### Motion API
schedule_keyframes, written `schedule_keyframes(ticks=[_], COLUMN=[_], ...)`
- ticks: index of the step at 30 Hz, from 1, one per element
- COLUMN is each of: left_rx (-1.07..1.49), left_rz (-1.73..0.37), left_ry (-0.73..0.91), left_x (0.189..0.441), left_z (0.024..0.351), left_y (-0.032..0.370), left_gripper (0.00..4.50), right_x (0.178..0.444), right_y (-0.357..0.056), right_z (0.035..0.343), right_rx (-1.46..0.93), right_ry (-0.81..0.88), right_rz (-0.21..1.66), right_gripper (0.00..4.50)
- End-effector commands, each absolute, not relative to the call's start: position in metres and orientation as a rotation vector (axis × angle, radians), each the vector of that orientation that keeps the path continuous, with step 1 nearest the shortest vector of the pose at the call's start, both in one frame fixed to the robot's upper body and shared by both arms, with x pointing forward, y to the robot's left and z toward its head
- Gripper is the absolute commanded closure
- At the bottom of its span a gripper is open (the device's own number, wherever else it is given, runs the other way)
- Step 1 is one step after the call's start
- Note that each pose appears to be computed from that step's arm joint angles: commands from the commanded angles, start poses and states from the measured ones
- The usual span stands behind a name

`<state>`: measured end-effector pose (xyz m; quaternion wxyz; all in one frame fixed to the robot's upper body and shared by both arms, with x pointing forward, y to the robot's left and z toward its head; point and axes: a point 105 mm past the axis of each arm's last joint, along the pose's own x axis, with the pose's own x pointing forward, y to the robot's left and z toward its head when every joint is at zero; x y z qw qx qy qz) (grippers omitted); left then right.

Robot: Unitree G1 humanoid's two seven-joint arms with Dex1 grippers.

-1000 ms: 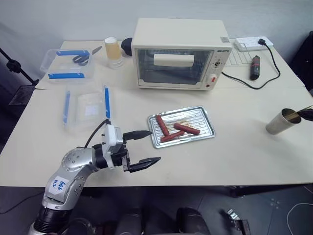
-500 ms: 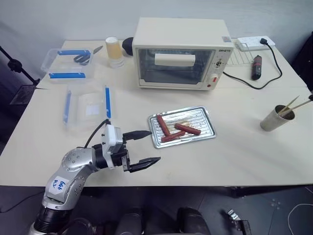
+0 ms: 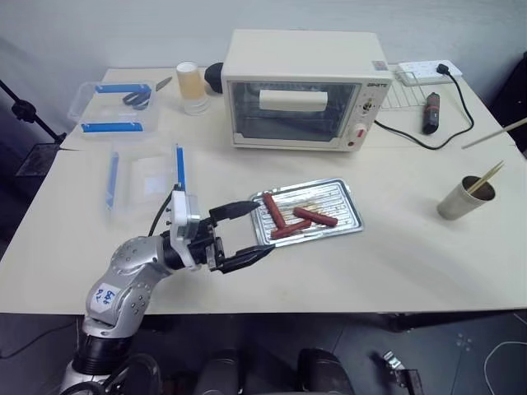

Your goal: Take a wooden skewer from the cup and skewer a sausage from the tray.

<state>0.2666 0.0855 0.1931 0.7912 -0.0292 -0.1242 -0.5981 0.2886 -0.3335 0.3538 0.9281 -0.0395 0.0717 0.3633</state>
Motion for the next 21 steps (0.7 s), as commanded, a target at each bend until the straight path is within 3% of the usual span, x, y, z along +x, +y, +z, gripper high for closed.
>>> schedule_keyframes(ticks=[1,5,8,21], left_rx=[-0.067,-0.085,-0.101,-0.2], left_rz=[-1.275,-1.28,-1.292,-1.404], left_ry=[-0.348,-0.391,-0.452,-0.529], left_x=[0.276,0.298,0.307,0.301], left_z=[0.206,0.204,0.213,0.233], left_y=[0.078,0.056,0.039,-0.002], left_gripper=[0.0,0.0,0.0,0.0], right_x=[0.283,0.285,0.282,0.285], right_y=[-0.297,-0.243,-0.222,-0.193], right_z=[0.347,0.311,0.298,0.299], right_rx=[0.012,0.208,0.278,0.385], right_ry=[0.137,0.16,0.145,0.066], right_rz=[0.98,1.207,1.256,1.262], right_gripper=[4.47,4.47,4.47,4.47])
